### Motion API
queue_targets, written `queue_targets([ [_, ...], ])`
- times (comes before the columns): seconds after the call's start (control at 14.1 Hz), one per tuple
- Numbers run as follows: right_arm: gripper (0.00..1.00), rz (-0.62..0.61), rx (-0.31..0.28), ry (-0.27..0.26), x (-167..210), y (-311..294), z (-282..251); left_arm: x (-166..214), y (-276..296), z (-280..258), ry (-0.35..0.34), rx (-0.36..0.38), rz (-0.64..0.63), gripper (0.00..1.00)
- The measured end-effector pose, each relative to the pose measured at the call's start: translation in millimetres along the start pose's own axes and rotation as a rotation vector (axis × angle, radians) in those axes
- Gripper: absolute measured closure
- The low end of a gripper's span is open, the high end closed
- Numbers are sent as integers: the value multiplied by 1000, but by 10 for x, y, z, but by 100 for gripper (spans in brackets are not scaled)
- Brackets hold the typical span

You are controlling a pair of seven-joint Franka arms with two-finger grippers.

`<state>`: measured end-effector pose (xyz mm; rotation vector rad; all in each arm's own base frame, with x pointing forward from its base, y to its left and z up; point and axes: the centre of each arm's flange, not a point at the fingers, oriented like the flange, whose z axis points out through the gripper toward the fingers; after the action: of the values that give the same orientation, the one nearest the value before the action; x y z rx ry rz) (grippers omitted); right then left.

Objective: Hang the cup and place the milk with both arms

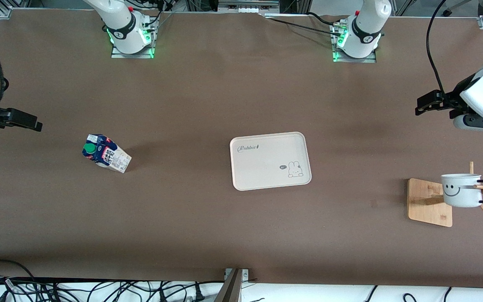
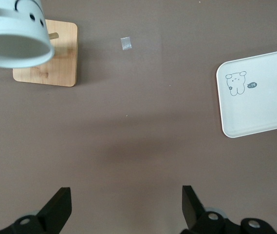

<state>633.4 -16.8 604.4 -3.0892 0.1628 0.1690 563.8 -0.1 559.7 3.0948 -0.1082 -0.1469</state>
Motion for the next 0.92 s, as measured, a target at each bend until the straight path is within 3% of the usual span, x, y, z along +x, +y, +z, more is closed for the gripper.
queue_targets([
  [0.14,0,-8,7,34,-26,88,18,1,0,-7,1,0,-1,0],
  [0.43,0,-110,-105,65,-272,-341,-3,-4,-73,-25,5,0,-20,0],
  [0.92,0,-131,-108,83,-279,-439,58,-2,-296,-180,43,1,-61,0],
])
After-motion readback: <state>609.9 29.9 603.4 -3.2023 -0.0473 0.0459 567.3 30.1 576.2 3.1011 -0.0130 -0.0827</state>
